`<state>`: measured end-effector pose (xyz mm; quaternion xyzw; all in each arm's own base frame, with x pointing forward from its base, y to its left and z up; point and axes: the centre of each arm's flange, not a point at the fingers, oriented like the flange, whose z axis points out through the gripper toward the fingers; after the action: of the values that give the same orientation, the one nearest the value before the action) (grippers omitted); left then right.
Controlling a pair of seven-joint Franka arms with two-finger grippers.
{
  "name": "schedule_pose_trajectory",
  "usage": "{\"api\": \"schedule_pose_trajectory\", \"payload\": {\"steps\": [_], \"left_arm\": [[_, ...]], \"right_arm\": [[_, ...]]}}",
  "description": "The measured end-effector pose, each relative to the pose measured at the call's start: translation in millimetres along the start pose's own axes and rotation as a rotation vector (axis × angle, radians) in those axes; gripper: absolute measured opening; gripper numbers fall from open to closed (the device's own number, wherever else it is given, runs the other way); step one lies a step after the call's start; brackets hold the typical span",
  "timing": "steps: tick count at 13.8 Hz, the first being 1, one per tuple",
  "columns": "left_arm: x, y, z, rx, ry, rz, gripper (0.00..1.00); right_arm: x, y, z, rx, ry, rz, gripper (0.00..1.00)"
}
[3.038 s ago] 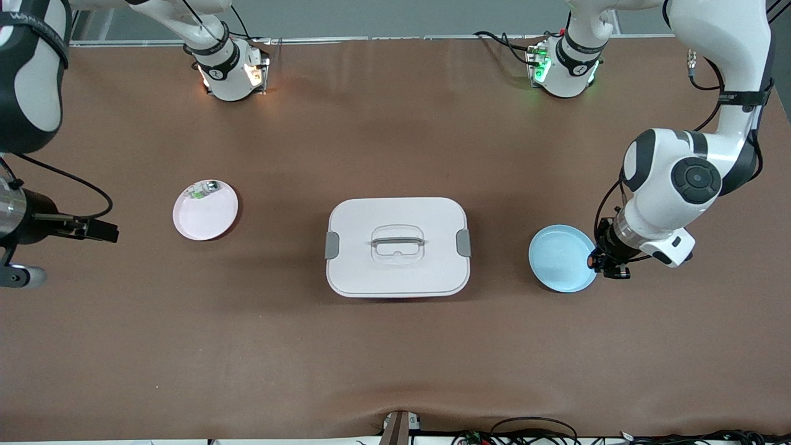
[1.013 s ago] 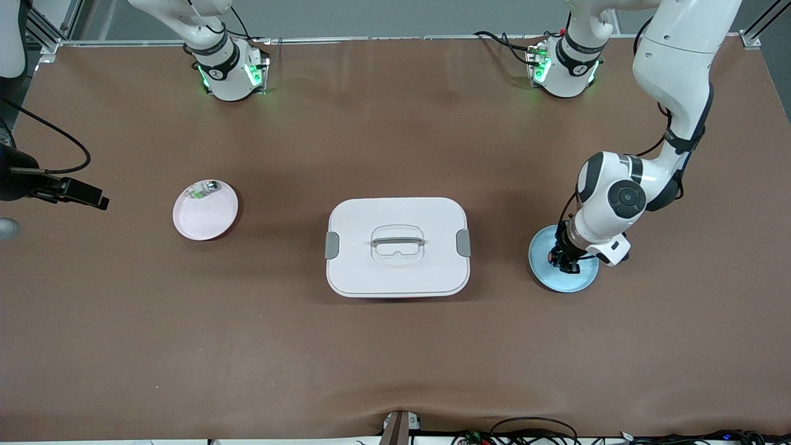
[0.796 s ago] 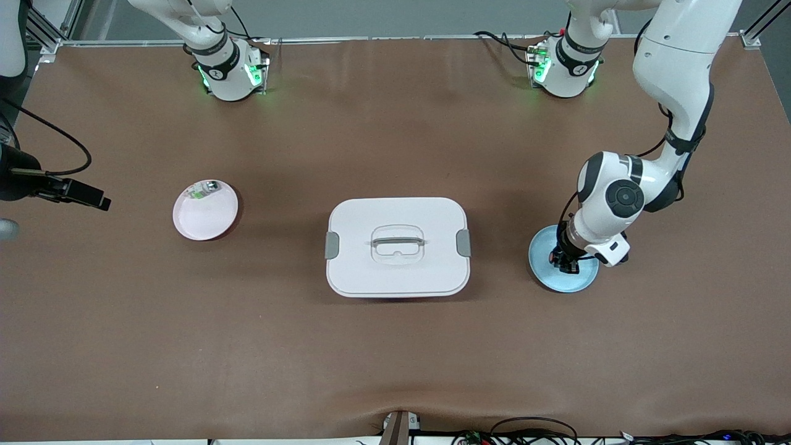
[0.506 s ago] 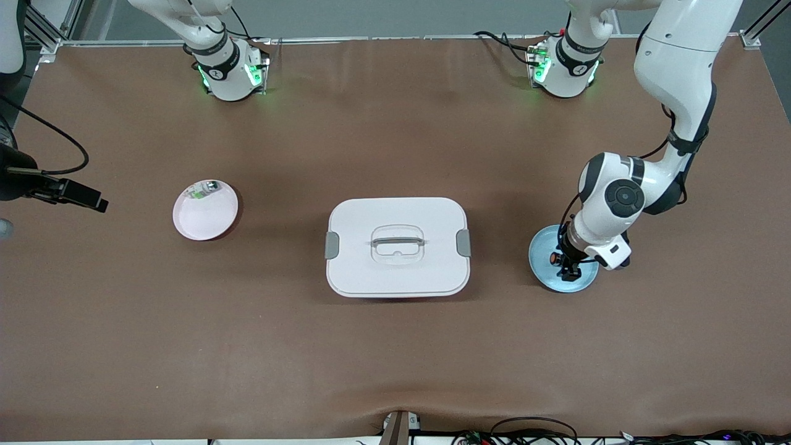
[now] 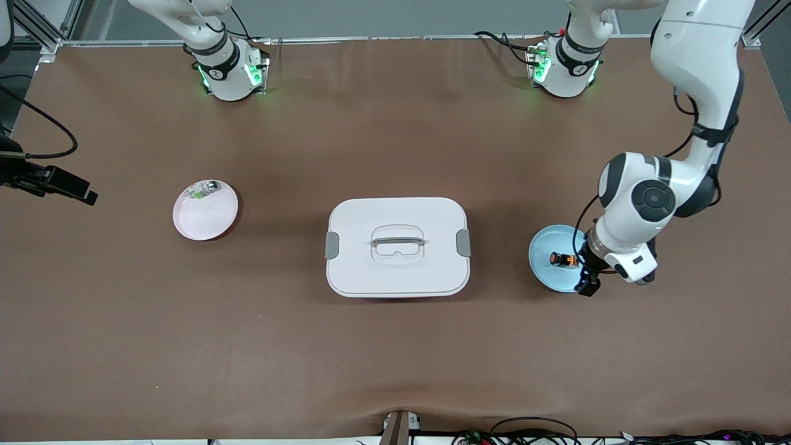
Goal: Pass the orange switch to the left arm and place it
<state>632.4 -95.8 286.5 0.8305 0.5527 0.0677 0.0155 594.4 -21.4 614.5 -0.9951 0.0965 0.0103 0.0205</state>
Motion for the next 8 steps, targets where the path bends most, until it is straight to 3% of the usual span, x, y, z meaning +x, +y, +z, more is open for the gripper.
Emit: {"api": "schedule_pose_trajectory", "payload": {"steps": [5,8], "left_arm": [[32.3,-2.8,-30.1,0.057,-0.001,0.402,1.0],[48.8,-4.2,-40.2,0.083,-0.04,0.592,1.0]], "right_arm": [[-0.1,1.7,3.4,-0.002,-0.011,0.003,1.0],[-1.7,1.8,2.2,-0.003,-0.014,0.003,1.0]]}}
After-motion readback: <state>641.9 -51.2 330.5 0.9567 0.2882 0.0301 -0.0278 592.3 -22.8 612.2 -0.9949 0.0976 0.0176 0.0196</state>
